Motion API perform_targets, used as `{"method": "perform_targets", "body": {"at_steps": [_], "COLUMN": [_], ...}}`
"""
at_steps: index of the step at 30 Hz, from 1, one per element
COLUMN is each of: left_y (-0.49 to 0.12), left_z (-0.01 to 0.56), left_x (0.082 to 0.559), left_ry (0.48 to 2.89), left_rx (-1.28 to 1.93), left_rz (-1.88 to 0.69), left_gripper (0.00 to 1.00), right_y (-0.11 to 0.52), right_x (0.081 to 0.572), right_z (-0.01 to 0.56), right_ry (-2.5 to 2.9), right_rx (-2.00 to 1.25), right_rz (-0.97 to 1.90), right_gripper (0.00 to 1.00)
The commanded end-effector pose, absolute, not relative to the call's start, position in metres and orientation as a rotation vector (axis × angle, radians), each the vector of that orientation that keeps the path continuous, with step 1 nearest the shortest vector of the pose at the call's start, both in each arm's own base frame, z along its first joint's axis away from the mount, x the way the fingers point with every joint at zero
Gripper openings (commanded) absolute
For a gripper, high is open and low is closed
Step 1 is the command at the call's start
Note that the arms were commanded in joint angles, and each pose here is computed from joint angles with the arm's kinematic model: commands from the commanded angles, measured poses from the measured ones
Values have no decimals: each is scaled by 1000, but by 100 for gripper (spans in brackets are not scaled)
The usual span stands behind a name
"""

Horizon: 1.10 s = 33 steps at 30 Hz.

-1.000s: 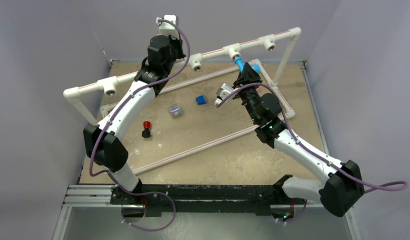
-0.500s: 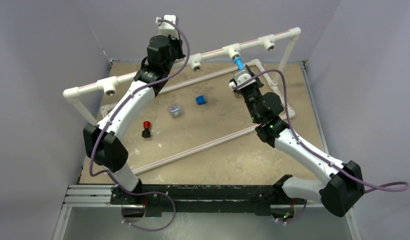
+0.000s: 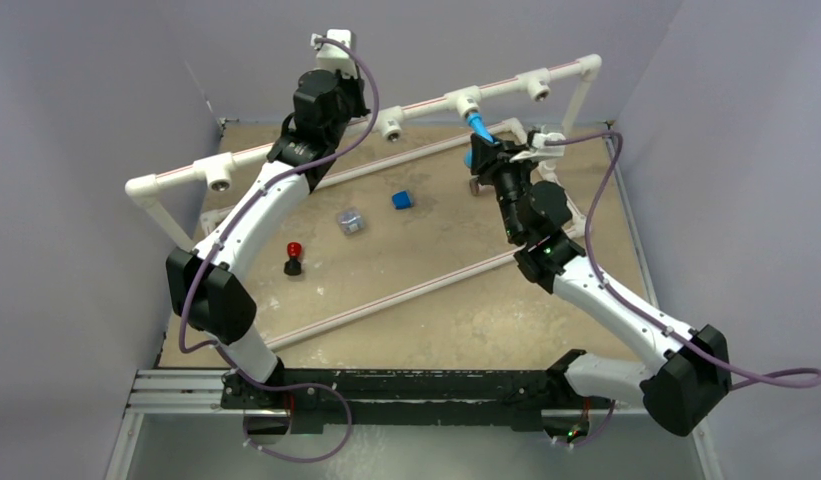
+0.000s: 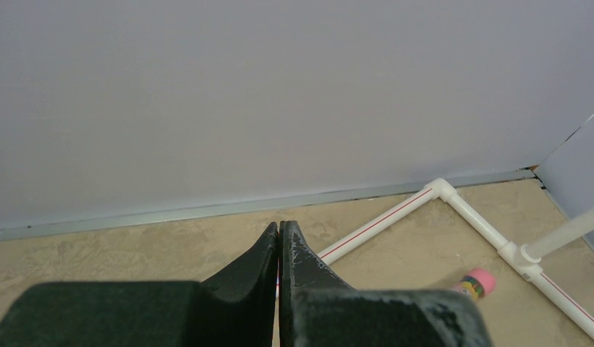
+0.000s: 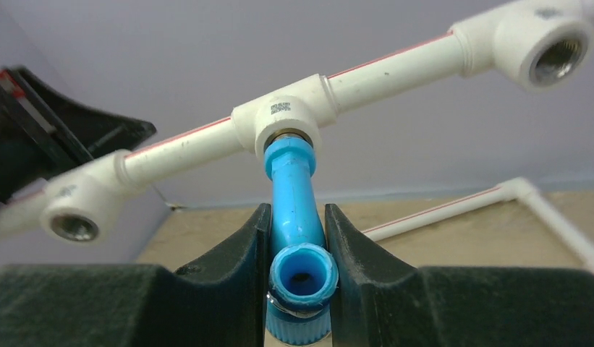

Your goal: Install the water faucets

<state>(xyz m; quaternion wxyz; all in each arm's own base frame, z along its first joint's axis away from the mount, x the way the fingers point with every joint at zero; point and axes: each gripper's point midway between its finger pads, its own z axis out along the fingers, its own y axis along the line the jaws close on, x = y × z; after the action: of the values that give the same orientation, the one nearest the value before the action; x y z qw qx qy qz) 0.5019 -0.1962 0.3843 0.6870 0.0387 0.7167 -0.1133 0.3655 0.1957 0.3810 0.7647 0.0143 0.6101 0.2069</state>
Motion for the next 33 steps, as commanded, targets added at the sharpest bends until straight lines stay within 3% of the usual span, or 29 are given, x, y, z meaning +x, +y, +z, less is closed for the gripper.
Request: {"method": "perform_targets", "body": {"at_steps": [1, 18, 26, 33], "left_y": [-208, -213, -212, -211], "left_z": [311, 312, 315, 314], "left_x": [488, 484, 482, 482], "left_ry": [1825, 1826, 1819, 1822], "left_rx": [199, 218, 220, 214], "left_rz": [-234, -264, -267, -264], "left_gripper": [0, 0, 0, 0], "right_y": [210, 230, 226, 221], "right_x": [329, 312, 306, 306], "right_z": [460, 446, 450, 437], "right_ry": [1121, 1126, 1114, 1163], "right_rx": [315, 897, 966, 983], "right_rz": [987, 1765, 1836, 1754], "right_gripper": [0, 0, 0, 41]}}
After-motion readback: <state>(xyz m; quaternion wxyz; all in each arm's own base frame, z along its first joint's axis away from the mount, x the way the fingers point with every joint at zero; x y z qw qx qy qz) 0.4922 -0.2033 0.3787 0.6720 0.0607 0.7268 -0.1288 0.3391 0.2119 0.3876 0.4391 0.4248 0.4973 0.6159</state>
